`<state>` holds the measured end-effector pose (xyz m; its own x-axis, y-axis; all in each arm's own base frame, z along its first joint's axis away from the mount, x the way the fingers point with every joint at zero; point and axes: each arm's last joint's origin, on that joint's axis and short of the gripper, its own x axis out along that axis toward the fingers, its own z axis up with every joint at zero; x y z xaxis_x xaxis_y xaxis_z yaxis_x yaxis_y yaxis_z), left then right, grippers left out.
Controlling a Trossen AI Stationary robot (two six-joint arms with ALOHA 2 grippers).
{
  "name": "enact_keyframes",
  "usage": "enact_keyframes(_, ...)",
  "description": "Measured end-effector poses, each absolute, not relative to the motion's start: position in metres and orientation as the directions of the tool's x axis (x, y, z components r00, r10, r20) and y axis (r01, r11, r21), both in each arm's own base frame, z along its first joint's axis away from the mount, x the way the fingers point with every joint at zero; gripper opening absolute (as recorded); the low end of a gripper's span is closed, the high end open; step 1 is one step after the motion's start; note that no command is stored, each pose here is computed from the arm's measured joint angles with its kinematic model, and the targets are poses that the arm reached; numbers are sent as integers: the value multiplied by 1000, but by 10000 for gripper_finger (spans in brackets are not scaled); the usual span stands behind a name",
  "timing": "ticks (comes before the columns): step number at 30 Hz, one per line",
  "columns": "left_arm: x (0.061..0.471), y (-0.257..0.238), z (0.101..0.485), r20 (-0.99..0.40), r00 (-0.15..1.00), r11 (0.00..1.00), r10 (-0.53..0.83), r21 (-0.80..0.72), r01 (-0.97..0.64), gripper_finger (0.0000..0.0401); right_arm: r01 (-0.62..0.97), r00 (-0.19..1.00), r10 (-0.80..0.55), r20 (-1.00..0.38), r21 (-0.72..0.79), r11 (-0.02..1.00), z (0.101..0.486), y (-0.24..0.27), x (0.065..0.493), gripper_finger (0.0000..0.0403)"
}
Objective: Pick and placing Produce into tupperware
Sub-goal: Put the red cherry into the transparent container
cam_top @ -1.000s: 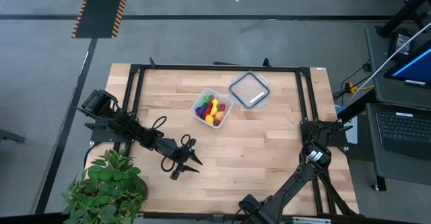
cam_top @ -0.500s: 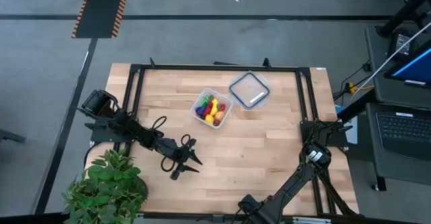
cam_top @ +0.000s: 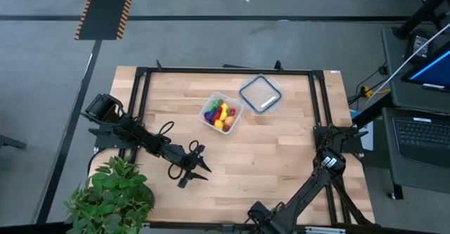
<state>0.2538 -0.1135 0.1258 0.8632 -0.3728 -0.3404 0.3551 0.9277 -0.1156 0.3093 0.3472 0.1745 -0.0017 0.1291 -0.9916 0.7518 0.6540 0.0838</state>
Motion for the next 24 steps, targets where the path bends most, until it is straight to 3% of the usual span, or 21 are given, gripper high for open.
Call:
enact_keyframes(12, 254, -113, 126, -340, 863, 928, -373, -116, 355, 149, 751, -9, 188, -982, 117, 650, 175, 351, 311, 249)
enact_keyframes(24, 254, -113, 126, -341, 863, 928, -372, -116, 355, 149, 753, -25, 156, -987, 84, 653, 170, 348, 310, 249)
